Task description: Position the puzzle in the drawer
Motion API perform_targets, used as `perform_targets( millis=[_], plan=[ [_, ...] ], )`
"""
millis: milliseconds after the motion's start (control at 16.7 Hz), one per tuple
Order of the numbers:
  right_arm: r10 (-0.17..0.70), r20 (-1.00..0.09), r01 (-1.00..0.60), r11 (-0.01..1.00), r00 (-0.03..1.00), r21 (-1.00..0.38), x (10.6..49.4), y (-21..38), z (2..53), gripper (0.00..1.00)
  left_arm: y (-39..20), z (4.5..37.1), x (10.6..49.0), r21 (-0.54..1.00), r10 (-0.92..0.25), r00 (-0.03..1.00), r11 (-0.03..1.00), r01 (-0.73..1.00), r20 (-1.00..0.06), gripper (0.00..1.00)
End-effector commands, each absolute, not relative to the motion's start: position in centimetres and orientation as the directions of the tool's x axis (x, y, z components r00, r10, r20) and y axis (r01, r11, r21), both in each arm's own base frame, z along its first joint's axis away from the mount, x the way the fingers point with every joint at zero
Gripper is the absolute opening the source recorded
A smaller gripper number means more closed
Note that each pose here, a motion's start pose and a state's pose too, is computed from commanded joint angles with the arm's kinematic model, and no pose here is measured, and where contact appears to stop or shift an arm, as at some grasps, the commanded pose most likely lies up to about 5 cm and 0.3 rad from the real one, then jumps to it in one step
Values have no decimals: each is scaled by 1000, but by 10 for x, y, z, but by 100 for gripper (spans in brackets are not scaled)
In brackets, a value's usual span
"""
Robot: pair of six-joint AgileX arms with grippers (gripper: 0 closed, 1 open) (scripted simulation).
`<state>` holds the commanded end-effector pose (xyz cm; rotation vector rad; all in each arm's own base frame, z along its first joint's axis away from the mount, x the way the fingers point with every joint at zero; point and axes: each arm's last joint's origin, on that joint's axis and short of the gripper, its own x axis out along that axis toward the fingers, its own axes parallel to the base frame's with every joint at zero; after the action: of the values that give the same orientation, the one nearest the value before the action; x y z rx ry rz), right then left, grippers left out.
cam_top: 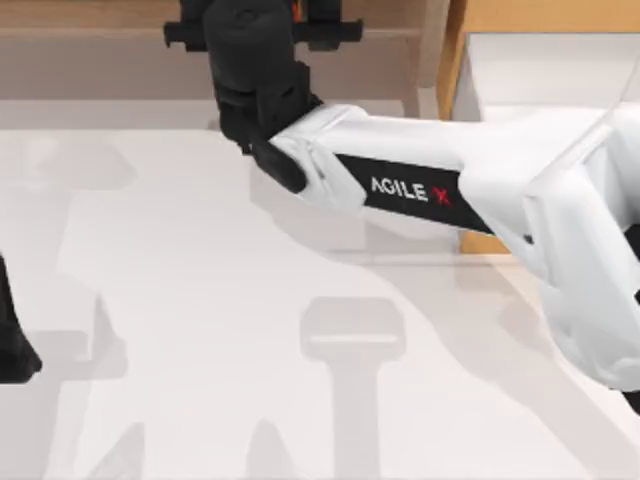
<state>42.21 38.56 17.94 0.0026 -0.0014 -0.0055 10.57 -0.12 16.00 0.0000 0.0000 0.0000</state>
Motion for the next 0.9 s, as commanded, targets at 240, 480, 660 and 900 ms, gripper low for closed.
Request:
perform_targets(
  millis=[240,480,660,900],
  plan=[
    [-10,1,10,1000,1000,4,424,384,179,0,-1,160,106,0,0,1000,1000,0,0,100],
    [52,0,-52,999,999,13,414,391,197,0,-1,160,106,0,0,1000,1000,0,0,100],
    [167,-23,-167,986,986,25,398,397,232,0,-1,160,106,0,0,1000,1000,0,0,100],
    [317,-136,-316,948,939,33,385,388,273,0,-1,160,106,0,0,1000,1000,0,0,100]
  ],
)
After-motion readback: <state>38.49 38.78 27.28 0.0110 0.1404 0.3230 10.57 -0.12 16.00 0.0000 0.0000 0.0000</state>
